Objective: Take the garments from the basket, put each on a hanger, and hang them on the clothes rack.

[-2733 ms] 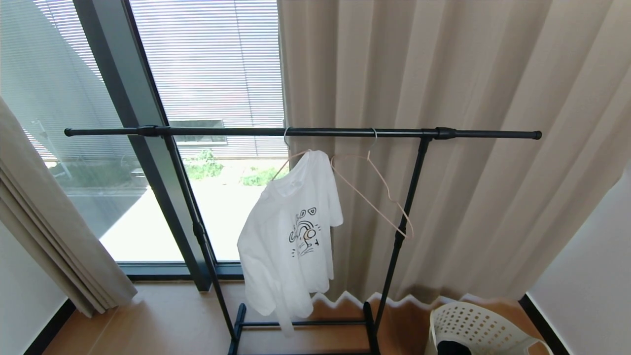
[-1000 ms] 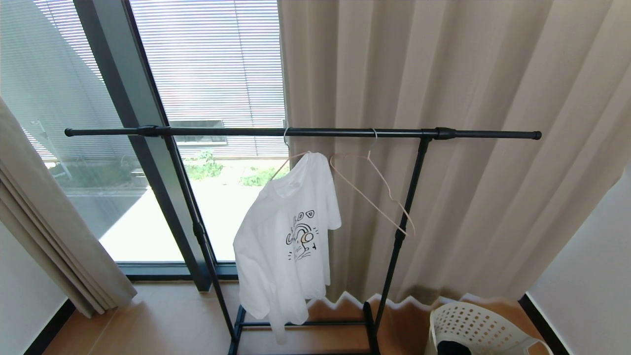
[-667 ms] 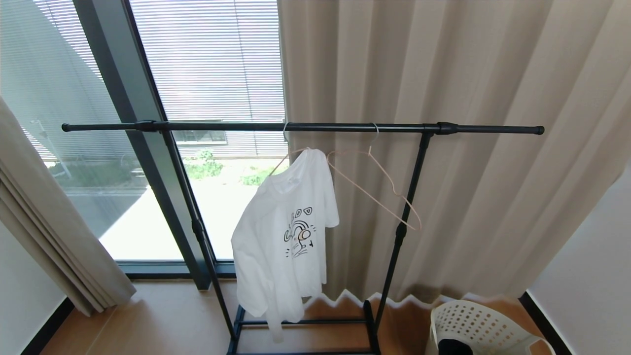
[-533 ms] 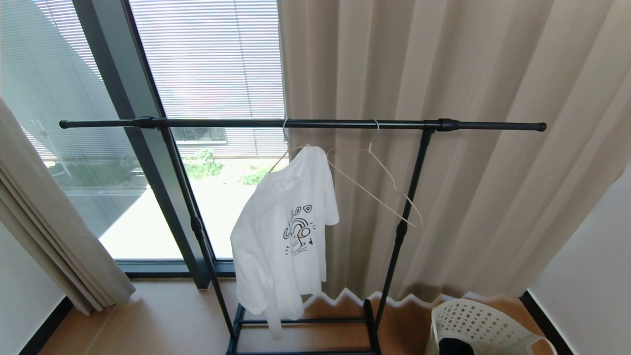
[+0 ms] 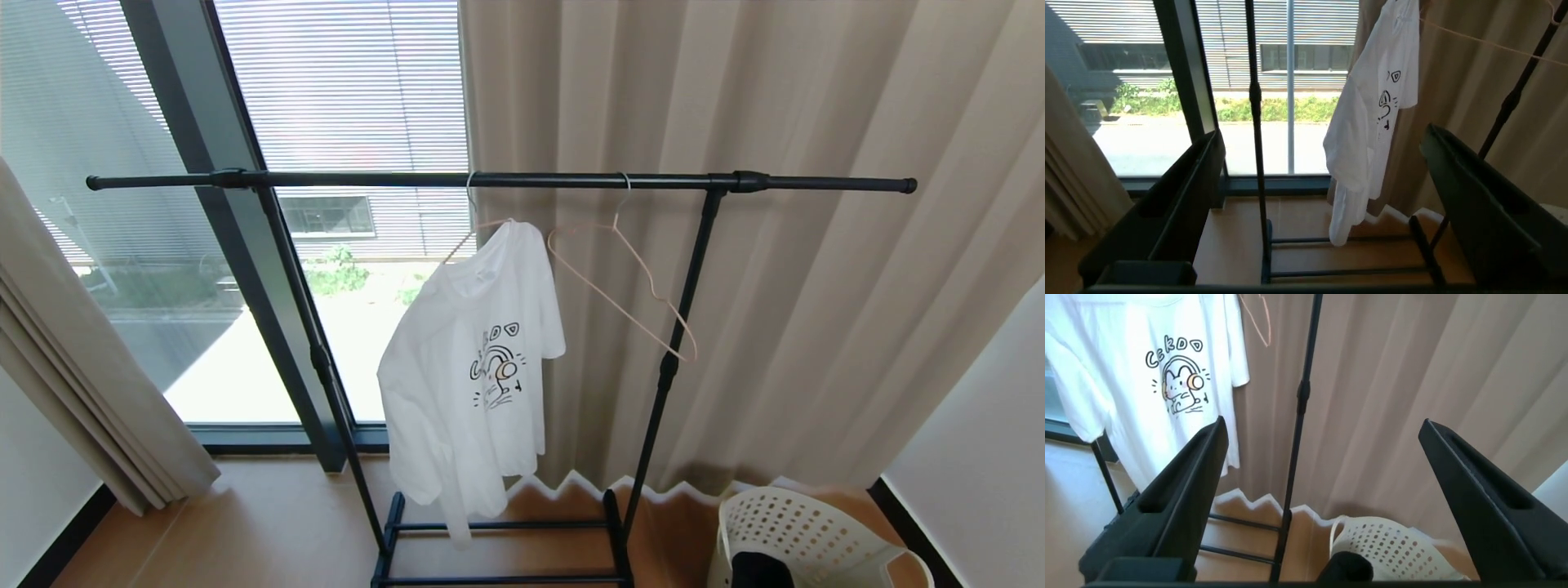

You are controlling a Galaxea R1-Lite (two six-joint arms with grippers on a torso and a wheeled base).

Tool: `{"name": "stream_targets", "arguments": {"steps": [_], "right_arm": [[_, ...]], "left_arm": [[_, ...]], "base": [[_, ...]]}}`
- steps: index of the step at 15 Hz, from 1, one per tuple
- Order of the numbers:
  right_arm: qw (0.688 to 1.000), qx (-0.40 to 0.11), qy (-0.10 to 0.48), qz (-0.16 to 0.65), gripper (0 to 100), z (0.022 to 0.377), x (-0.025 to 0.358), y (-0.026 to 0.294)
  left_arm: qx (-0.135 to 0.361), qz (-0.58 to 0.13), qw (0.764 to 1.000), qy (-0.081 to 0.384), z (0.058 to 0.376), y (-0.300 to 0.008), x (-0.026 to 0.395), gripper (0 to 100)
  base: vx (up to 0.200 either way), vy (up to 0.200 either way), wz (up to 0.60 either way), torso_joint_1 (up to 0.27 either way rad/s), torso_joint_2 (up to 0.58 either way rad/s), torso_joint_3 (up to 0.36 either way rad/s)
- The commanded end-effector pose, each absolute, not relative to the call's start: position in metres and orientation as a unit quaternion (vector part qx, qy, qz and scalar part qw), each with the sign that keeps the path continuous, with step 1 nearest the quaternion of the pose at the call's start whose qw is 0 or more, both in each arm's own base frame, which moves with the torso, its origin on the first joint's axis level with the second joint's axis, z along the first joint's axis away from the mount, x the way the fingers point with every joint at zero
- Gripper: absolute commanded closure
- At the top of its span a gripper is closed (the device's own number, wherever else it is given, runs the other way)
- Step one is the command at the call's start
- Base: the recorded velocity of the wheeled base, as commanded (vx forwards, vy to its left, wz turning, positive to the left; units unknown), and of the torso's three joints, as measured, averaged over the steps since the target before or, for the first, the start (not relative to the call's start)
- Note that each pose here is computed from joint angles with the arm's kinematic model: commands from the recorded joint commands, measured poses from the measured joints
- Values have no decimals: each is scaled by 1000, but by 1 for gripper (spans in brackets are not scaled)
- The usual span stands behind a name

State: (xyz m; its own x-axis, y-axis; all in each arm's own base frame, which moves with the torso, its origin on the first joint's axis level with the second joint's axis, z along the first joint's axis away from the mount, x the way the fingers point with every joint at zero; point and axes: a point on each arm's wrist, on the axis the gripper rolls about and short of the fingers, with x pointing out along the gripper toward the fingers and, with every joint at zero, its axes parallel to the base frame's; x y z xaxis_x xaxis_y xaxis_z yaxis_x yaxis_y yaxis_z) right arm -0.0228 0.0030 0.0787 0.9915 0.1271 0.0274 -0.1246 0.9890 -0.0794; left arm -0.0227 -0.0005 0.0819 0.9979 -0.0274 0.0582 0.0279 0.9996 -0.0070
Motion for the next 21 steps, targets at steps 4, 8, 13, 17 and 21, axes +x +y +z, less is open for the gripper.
{"name": "stream_targets", "arguments": {"steps": [4,8,13,17,21], "right_arm": [[997,-39,-15,64,0,79,-23,3],[997,-39,-15,63,0,79,-23,3],[997,-39,-15,63,0,79,-23,3],[997,-39,-15,63,0,79,-23,3],[997,-38,-15,64,0,79,-23,3]], "left_arm": [[-4,-14,999,-28,82,-1,-23,0],[-4,-14,999,-28,82,-1,-23,0],[-5,-14,999,-28,82,-1,-23,0],[-4,-14,999,-28,82,-1,-23,0],[-5,-14,999,-28,82,-1,-23,0]], "base": [[0,0,0,-156,361,215],[0,0,0,-172,403,238],[0,0,0,-215,539,319],[0,0,0,-196,532,331],[0,0,0,-178,511,334]]}}
